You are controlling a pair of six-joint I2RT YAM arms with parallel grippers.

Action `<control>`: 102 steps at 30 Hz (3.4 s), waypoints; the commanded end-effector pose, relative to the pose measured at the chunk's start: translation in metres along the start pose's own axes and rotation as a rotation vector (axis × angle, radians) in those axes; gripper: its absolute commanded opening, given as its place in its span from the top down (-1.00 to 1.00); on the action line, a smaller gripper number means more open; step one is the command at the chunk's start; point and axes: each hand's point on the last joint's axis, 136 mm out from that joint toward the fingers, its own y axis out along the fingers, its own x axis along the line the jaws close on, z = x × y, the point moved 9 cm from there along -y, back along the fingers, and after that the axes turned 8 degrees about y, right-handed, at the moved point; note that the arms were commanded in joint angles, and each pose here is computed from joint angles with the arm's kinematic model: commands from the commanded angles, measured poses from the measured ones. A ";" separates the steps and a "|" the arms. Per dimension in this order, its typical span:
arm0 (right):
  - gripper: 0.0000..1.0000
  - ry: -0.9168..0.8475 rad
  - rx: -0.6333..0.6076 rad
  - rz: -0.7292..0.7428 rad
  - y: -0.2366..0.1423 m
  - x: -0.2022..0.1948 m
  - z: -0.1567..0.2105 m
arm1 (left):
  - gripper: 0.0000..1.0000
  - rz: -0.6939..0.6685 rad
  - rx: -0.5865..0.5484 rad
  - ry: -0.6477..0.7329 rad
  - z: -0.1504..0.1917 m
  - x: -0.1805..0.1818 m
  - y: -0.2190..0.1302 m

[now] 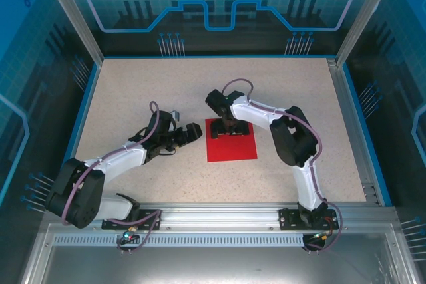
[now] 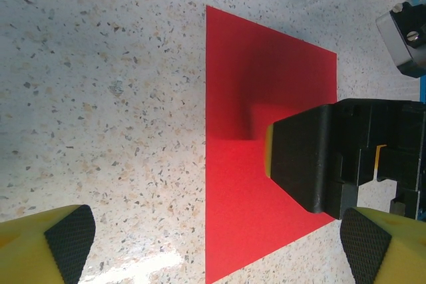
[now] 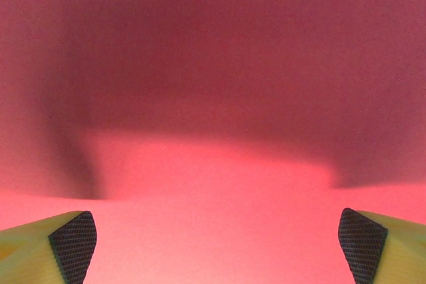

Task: Fold a paper plane with a square sheet of paper (pick it up from the middle)
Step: Fold the square sheet of paper in half at the center of the table.

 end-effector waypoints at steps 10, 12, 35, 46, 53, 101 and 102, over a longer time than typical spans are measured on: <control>-0.98 0.033 0.135 0.041 0.042 -0.003 0.013 | -0.98 0.002 0.011 0.032 -0.005 -0.006 0.002; -0.98 0.034 0.150 0.036 0.049 -0.004 0.016 | -0.97 0.001 0.014 0.034 -0.005 -0.006 0.003; -0.99 0.000 0.008 -0.047 -0.006 -0.005 -0.003 | -0.98 0.009 0.029 0.043 -0.005 -0.007 0.004; -0.98 0.007 0.104 -0.005 0.037 -0.009 0.008 | -0.97 0.016 0.045 0.045 -0.004 -0.007 0.007; -0.95 0.019 0.177 0.013 0.065 -0.013 0.019 | -0.98 0.022 0.052 0.048 -0.005 -0.008 0.008; 0.25 0.034 0.050 -0.204 -0.005 -0.013 0.000 | -0.97 -0.002 0.054 0.040 -0.009 -0.010 0.006; 0.26 0.040 0.045 -0.243 -0.009 -0.014 -0.001 | -0.97 -0.003 0.053 0.036 -0.009 -0.010 0.006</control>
